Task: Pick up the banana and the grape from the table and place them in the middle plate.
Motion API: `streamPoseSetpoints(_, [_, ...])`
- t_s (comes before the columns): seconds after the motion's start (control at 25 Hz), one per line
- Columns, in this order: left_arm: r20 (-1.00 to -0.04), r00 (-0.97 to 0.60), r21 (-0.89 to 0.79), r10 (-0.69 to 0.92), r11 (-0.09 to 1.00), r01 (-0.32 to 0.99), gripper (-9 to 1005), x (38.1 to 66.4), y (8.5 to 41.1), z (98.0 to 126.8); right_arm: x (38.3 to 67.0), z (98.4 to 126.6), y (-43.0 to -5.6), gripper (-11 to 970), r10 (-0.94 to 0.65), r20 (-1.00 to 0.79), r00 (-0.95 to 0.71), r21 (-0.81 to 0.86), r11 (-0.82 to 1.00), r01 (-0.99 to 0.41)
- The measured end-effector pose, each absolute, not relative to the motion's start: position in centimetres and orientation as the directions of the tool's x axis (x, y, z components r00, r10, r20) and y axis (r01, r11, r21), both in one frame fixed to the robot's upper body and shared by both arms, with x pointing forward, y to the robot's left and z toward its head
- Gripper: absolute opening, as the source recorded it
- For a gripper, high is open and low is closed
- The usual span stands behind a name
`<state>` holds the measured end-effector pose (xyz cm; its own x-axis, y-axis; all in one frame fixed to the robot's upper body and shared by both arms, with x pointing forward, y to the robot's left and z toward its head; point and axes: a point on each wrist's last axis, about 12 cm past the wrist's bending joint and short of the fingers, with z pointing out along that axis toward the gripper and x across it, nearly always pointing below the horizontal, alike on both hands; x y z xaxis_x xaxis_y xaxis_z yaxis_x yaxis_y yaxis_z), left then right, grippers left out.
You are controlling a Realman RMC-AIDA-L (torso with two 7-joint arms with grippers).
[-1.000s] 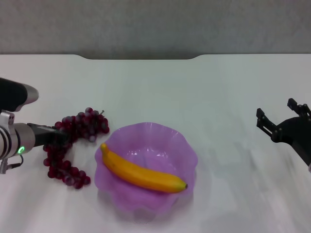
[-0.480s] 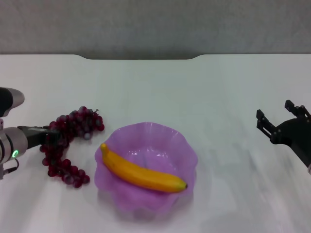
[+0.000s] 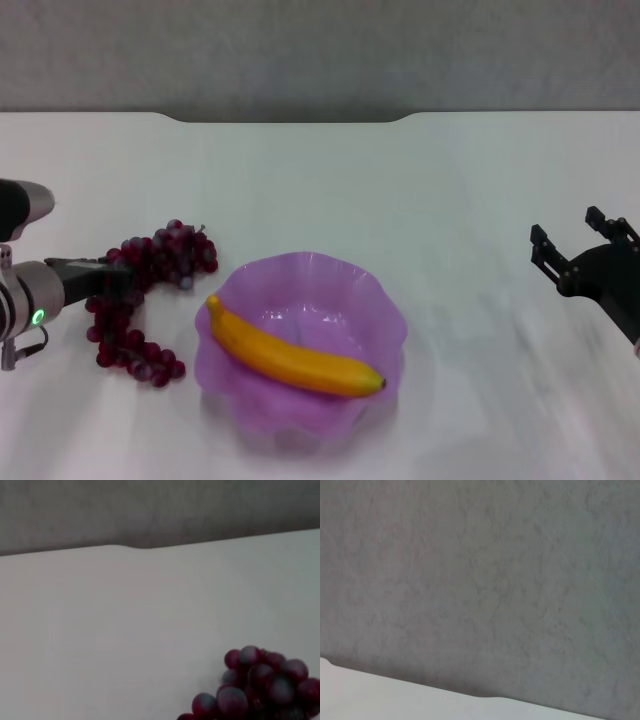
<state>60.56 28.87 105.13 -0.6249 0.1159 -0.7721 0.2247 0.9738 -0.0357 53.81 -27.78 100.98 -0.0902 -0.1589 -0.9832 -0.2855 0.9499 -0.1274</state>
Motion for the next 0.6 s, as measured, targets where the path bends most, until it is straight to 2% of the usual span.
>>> streamPoseSetpoints(0.6, [-0.811,-0.576,-0.044,0.1,0.972,0.231,247,60.0,28.9,106.3,53.8,100.9,-27.9,767,-0.158,-0.983,-0.093,-0.126,0.951,-0.283])
